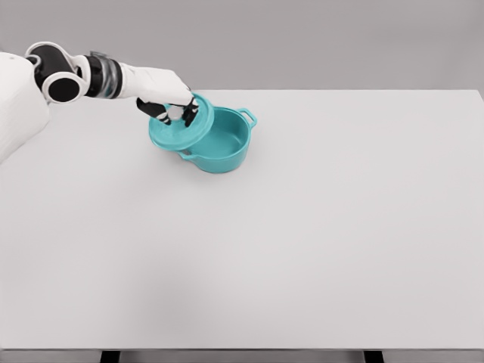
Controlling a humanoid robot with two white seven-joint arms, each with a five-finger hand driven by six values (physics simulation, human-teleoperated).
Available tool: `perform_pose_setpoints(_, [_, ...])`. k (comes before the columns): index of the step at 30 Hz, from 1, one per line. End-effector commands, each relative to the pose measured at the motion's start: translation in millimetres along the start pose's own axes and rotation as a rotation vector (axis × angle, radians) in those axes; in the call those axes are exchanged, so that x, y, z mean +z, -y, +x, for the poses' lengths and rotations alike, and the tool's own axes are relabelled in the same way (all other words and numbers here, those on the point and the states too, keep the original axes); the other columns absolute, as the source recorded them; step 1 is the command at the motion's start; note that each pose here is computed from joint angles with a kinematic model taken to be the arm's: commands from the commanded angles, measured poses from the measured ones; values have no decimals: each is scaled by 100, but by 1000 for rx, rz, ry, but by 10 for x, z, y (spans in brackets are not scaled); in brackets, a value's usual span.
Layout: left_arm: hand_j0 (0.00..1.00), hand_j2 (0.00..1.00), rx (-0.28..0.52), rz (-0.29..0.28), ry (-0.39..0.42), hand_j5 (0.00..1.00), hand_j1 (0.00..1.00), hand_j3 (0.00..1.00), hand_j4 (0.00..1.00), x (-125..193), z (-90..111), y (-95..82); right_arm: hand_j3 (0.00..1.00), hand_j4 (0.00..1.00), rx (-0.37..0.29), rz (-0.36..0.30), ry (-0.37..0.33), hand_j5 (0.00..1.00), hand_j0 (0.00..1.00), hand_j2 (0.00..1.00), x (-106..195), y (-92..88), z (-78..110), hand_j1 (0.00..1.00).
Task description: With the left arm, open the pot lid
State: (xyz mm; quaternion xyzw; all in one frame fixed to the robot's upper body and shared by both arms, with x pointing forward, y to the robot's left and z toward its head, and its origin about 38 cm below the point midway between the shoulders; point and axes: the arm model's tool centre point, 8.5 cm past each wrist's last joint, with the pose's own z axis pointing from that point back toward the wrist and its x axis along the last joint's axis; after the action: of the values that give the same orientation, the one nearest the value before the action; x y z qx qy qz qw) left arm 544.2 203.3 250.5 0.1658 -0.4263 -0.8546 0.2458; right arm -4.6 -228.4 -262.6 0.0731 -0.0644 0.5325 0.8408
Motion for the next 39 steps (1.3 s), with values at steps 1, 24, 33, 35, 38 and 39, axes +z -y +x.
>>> perform_pose_setpoints(1, [42,42,14,-10,-36,42,42,42,42,142,-125,88,100,100,0,0,-1,100,100,100,0,0,-2,100])
perform_pose_setpoints(24, [100,100,45,-93,-123,100,100,100,100,459,-376,565,100,100,0,0,-1,100,100,100,0,0,-2,100])
perform_pose_setpoints(33, [100,100,239,-3,-213,100,100,100,100,1349,-733,939,100,100,0,0,-1,100,100,100,0,0,-2,100])
perform_pose_setpoints(35, [100,100,279,-11,-248,100,100,100,100,1527,-784,1156,100,100,0,0,-1,100,100,100,0,0,-2,100])
perform_pose_setpoints(38, [100,100,283,-12,-249,100,100,100,100,1523,-788,1170,100,100,0,0,1,100,100,100,0,0,0,100])
perform_pose_setpoints(39, [100,100,285,-13,-251,100,100,100,100,1533,-793,1176,100,100,0,0,1,100,100,100,0,0,0,100])
